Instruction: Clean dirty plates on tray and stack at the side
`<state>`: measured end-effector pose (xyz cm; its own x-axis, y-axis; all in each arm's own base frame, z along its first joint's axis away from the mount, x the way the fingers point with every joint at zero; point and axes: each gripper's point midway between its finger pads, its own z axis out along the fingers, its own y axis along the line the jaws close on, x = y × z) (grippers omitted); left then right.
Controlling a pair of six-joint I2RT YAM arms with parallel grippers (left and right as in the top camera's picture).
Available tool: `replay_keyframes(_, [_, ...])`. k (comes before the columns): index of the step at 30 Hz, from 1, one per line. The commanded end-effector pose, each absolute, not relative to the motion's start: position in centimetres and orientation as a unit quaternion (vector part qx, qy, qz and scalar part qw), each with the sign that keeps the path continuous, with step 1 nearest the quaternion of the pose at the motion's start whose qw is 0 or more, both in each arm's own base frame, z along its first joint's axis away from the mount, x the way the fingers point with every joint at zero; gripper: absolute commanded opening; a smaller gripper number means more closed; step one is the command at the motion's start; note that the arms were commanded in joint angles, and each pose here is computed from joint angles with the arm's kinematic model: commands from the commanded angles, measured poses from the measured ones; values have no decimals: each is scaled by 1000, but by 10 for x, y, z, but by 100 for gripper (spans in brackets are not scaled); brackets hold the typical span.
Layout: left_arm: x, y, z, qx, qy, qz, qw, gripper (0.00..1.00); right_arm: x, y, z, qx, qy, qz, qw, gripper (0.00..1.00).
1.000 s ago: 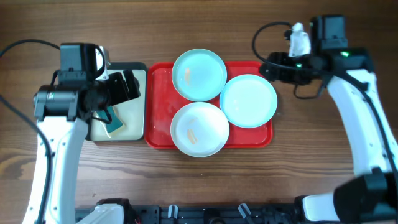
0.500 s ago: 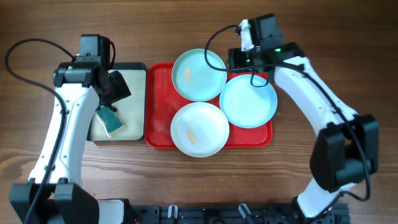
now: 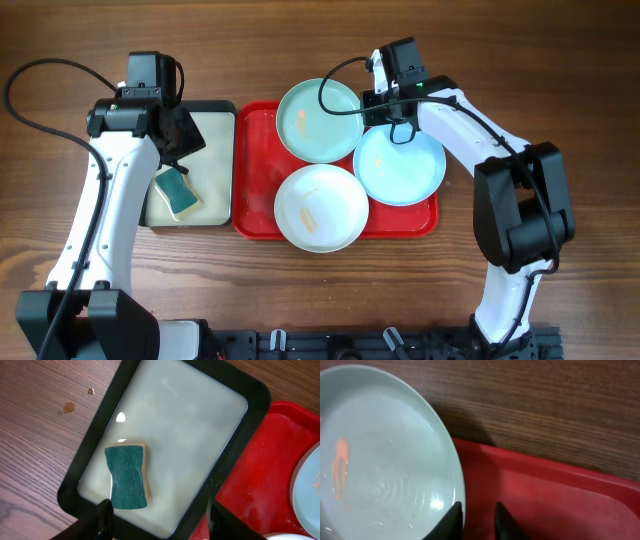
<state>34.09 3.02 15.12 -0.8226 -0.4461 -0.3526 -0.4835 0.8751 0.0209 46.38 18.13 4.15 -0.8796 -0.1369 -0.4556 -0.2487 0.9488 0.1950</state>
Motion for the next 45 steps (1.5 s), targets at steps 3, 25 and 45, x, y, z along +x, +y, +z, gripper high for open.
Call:
replay_keyframes(3, [344,36,156,-257,948,61,180,56,466,189,37,-114,959,134,223,18])
replay_keyframes(25, [343,36,155,-257,948,62,176,56,460,196,24,-120,957,158,211,15])
replay_keyframes(45, [342,36,155,-257,949,63,174,57,455,195,16,-120,958,158,208,8])
